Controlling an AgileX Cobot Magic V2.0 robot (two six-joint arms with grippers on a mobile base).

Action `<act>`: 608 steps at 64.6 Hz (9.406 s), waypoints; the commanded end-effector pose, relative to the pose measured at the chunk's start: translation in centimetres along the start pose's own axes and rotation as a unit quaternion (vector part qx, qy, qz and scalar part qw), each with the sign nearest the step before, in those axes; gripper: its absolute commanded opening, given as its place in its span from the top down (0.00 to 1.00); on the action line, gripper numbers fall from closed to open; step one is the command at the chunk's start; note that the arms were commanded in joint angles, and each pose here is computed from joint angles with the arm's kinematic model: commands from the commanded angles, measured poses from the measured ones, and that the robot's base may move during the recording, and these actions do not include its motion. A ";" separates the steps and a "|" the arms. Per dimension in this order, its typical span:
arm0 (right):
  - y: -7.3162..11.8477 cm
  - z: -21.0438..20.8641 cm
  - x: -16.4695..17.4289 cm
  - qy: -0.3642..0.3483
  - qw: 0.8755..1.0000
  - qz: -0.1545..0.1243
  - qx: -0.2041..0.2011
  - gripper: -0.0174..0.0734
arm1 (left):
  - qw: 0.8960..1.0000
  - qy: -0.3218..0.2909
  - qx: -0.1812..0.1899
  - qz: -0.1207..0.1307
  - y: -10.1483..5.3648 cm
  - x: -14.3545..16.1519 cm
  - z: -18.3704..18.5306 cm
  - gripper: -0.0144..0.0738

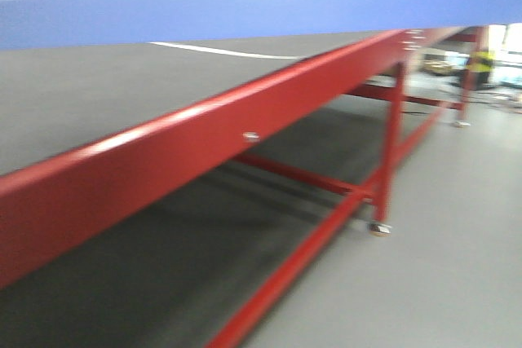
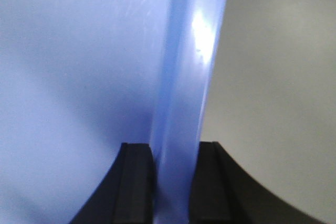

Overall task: Grab blue tray and place on right shelf
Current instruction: 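Hold the tray raised with both grippers while driving away from table, then carry the tray with both grippers toward the rack of blue bins, then drive up to the steel shelf rack holding the tray with both grippers, then raise the tray above the steel shelf edge and push it forward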

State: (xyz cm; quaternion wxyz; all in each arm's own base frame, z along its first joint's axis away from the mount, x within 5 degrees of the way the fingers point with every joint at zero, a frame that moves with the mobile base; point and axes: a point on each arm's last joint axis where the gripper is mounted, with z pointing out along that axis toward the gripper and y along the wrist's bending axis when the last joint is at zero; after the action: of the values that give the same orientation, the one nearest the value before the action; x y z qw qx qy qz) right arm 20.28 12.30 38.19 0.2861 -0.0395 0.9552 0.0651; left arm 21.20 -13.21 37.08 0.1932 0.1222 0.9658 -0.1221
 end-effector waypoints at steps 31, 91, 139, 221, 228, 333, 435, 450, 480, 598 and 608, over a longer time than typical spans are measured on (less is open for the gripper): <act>0.3 -1.8 -1.2 -0.071 0.997 -0.011 -0.036 0.75 | 0.999 -0.019 0.030 0.020 -0.8 0.2 -1.4 0.89; 0.3 -1.8 -1.2 -0.071 0.997 -0.011 -0.036 0.75 | 0.999 -0.019 0.030 0.020 -0.8 0.2 -1.4 0.89; 0.3 -1.8 -1.2 -0.071 0.997 -0.011 -0.036 0.75 | 0.999 -0.019 0.030 0.020 -0.8 0.2 -1.4 0.89; 0.3 -1.8 -1.2 -0.071 0.997 -0.011 -0.036 0.75 | 0.999 -0.016 0.040 0.017 -1.0 0.2 -1.4 0.89; 0.3 -1.8 -1.2 -0.071 0.997 -0.011 -0.036 0.75 | 0.999 -0.016 0.040 0.017 -1.0 0.2 -1.4 0.89; 0.3 -1.8 -1.2 -0.071 0.997 -0.011 -0.036 0.75 | 0.999 -0.016 0.040 0.017 -1.0 0.2 -1.4 0.89; 0.3 -1.8 -1.2 -0.071 0.997 -0.011 -0.036 0.75 | 0.999 -0.016 0.040 0.017 -1.0 0.2 -1.4 0.89; 0.3 -1.8 -1.2 -0.071 0.997 -0.011 -0.036 0.75 | 0.999 -0.016 0.040 0.017 -1.0 0.2 -1.4 0.89; 0.3 -1.8 -1.2 -0.071 0.997 -0.011 -0.036 0.75 | 0.999 -0.016 0.040 0.017 -1.0 0.2 -1.4 0.89; 1.6 7.1 -10.5 -0.084 0.996 -0.020 0.004 0.75 | 0.996 -0.073 -0.026 -0.048 2.2 -12.6 6.1 0.89; 1.9 9.0 -10.6 -0.069 0.997 -0.024 0.009 0.67 | 0.996 -0.063 -0.030 -0.052 2.9 -12.9 7.1 0.75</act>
State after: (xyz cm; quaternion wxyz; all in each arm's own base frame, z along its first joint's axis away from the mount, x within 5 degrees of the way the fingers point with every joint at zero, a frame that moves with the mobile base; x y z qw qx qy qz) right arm 34.05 15.14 33.98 0.2925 -0.0348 0.9556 0.0113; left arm 36.33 -14.50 32.35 0.1874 0.0593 0.9781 -0.0681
